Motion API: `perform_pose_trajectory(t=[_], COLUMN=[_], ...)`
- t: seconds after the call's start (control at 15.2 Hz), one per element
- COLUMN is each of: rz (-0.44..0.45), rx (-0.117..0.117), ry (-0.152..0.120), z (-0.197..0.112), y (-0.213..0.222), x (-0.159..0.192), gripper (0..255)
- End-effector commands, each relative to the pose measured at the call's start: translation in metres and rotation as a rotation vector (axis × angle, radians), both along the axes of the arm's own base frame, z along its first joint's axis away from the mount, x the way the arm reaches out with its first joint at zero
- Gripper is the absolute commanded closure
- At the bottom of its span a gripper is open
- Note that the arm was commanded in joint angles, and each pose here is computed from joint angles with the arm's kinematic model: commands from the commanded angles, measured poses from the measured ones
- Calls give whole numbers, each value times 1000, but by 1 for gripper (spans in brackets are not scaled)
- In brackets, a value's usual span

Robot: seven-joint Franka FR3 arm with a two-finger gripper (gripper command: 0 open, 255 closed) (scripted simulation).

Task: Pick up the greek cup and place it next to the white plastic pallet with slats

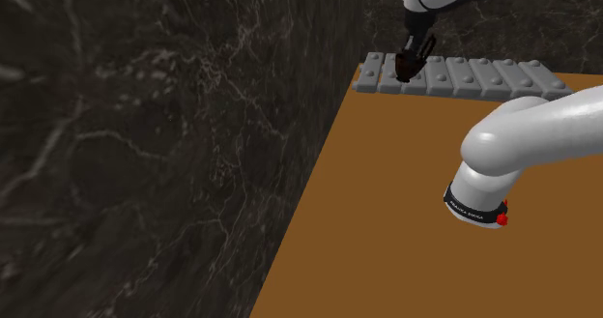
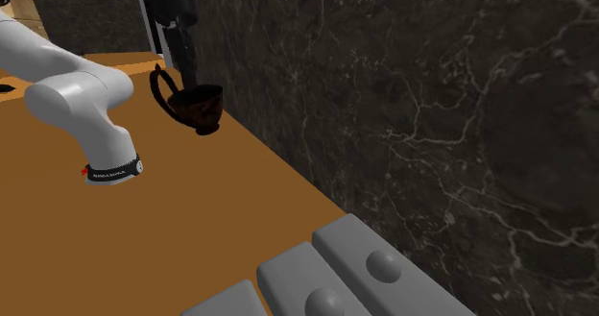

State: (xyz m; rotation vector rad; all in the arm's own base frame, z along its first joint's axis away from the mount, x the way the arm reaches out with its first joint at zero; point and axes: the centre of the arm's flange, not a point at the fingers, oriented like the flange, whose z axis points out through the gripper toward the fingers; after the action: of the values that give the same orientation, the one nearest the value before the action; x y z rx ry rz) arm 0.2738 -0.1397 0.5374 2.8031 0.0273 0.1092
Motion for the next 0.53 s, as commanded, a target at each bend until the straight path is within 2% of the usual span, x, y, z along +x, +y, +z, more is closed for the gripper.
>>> perform_pose_trajectory(t=[0.0,0.46], rz=[2,2], rx=[0,0], ry=[0,0], z=[1,2], y=[-12,-60], x=[-24,-103], gripper=[255,255])
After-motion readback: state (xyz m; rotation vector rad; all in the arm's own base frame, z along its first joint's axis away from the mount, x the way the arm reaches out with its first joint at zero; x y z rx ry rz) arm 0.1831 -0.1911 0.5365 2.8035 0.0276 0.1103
